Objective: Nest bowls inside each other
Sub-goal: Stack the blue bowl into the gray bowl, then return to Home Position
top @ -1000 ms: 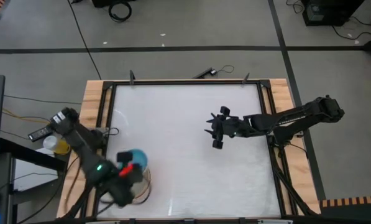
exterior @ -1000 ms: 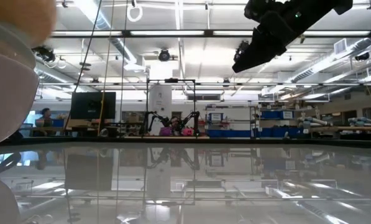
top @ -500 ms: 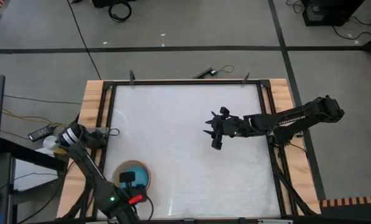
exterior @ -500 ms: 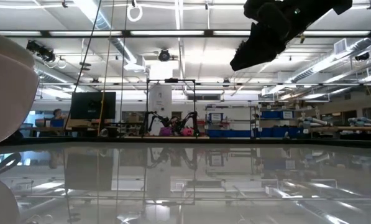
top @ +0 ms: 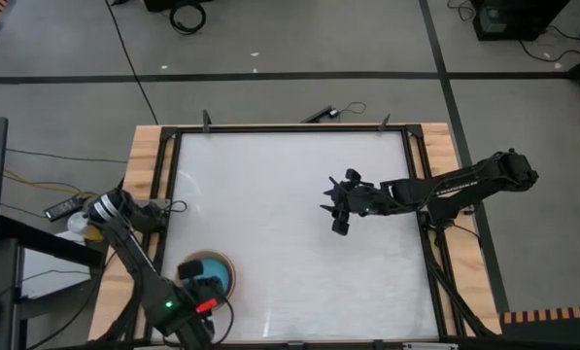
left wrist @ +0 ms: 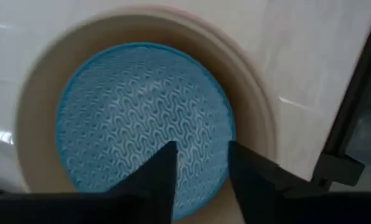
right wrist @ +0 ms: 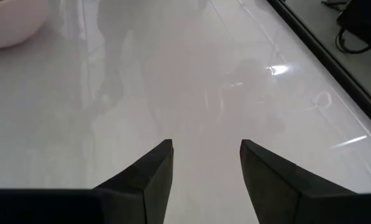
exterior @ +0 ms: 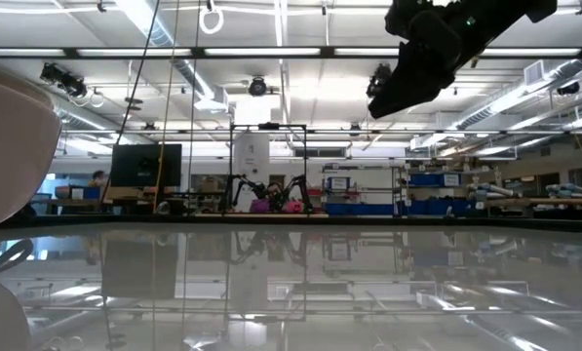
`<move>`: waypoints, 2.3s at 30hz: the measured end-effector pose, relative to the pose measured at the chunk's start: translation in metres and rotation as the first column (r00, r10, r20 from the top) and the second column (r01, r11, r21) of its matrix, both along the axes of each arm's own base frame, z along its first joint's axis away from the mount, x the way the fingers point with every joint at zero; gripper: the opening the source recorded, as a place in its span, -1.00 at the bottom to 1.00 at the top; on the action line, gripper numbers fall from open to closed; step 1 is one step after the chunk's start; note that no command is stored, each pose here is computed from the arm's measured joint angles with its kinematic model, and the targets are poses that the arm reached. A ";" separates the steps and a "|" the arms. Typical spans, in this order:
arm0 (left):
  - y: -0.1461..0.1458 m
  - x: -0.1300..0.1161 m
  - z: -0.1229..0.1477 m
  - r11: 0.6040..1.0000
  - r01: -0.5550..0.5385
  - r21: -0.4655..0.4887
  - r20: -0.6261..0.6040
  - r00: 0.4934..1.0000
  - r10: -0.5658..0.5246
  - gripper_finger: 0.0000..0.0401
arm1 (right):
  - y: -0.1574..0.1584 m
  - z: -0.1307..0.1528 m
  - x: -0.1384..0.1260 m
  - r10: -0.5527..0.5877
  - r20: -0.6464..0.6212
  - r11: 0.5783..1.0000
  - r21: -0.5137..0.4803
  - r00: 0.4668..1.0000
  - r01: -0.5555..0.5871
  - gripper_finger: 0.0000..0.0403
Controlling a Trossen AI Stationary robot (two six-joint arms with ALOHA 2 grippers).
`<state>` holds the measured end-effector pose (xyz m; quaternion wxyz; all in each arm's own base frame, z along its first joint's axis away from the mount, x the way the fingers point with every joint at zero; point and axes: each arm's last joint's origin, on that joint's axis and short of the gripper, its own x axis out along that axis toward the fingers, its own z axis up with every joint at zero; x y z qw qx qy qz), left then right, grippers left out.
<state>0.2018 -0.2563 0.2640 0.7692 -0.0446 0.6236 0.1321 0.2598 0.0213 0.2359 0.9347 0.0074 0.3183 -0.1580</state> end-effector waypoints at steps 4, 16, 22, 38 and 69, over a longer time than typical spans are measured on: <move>0.003 -0.003 0.001 1.000 -0.003 0.031 -0.012 1.000 0.003 -0.02 | 0.000 -0.002 -0.001 -0.011 -0.016 1.000 0.008 1.000 0.011 -0.04; 0.055 0.000 0.061 0.938 -0.053 0.342 0.459 0.881 -0.118 0.02 | 0.006 0.016 0.003 -0.028 0.163 0.999 0.048 0.986 0.021 -0.11; 0.088 0.008 0.084 0.883 -0.097 0.458 0.508 0.844 -0.171 -0.13 | 0.021 0.022 -0.012 0.044 0.240 0.997 0.056 0.970 -0.059 -0.28; 0.168 0.040 -0.005 0.928 -0.018 0.371 0.688 0.677 -0.261 -0.23 | 0.029 -0.023 -0.066 0.108 0.542 0.988 0.030 0.833 -0.148 -0.48; 0.238 -0.106 -0.045 0.960 -0.154 0.235 0.939 0.290 -0.184 -0.23 | 0.005 -0.032 -0.132 0.063 0.747 0.985 0.061 0.662 -0.162 -0.97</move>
